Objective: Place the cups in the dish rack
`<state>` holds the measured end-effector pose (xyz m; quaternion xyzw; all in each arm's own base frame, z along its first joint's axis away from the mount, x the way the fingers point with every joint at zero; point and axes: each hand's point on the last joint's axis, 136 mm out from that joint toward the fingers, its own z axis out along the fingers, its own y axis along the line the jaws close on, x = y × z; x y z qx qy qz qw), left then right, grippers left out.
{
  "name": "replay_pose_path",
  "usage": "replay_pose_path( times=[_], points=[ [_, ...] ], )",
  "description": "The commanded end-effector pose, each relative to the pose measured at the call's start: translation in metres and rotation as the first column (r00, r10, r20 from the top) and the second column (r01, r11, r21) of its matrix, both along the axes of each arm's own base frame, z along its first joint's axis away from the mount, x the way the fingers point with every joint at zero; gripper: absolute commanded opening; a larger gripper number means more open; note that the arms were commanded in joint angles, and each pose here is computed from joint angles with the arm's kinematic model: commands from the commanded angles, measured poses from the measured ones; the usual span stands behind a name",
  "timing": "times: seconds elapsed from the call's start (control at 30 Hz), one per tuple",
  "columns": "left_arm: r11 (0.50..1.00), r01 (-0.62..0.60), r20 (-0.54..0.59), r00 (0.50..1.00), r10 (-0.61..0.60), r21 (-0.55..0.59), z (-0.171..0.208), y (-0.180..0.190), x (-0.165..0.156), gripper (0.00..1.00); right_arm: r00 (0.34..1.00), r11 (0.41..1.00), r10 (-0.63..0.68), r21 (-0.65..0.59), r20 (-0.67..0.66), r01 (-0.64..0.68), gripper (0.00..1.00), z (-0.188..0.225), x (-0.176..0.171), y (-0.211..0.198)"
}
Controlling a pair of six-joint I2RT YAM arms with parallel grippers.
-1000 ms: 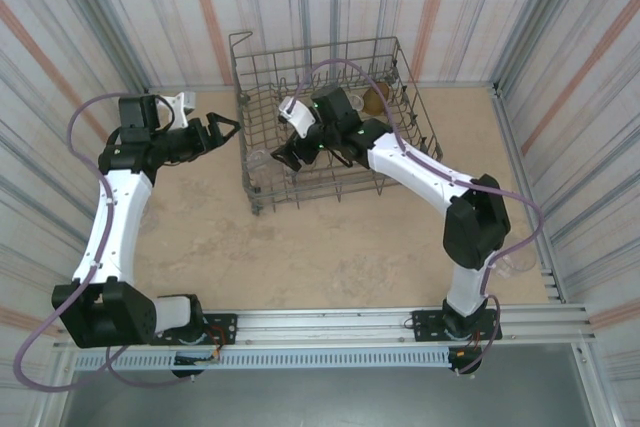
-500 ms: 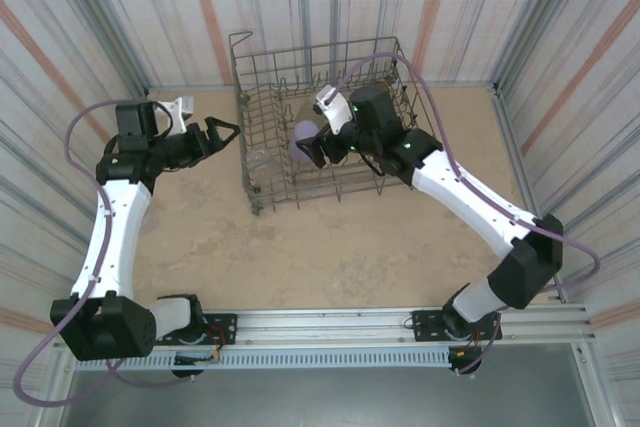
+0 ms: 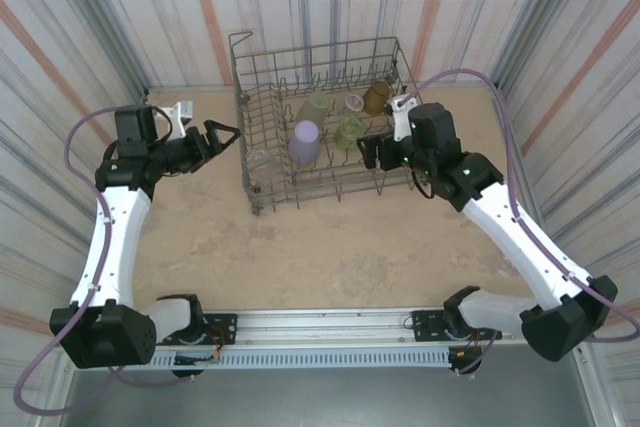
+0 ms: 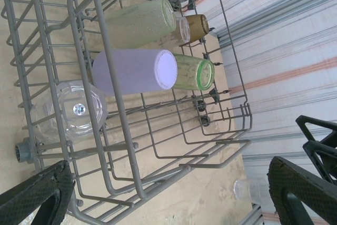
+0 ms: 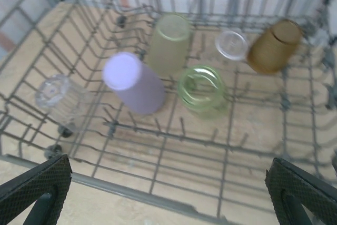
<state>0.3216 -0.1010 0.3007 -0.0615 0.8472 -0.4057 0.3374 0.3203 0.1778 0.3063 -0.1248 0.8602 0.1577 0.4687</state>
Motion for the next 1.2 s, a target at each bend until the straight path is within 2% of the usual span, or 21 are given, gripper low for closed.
replay_pose_path(
  times=[0.0,0.27,0.4,0.6,0.73,1.17],
  points=[
    [1.0,0.008,0.003,1.0,-0.008,-0.023,0.003,-0.002,-0.008,0.99,0.989,0.99,-0.139,0.015,-0.06,0.14,0.99,-0.011,-0.015,-0.034],
    [1.0,0.016,-0.001,1.0,-0.016,-0.022,-0.001,-0.004,-0.011,0.99,0.931,0.929,-0.347,0.092,-0.117,0.358,0.99,-0.017,-0.032,-0.092],
    [1.0,0.016,-0.004,1.0,-0.016,-0.019,-0.004,-0.004,-0.012,0.99,0.889,0.89,-0.434,0.081,-0.144,0.448,0.99,-0.025,-0.037,-0.111],
    [1.0,0.02,-0.005,1.0,-0.02,-0.016,-0.007,-0.004,-0.012,0.99,0.745,0.763,-0.638,-0.03,-0.194,0.646,0.99,-0.045,-0.051,-0.158],
    [1.0,0.025,-0.009,1.0,-0.025,-0.019,-0.008,-0.005,-0.011,0.99,0.625,0.655,-0.75,-0.113,-0.218,0.747,0.99,-0.061,-0.064,-0.188],
    [0.999,0.032,-0.036,0.999,-0.033,-0.034,-0.011,-0.006,-0.006,0.99,0.313,0.387,-0.893,-0.197,-0.323,0.901,0.99,-0.112,-0.096,-0.248]
  ],
)
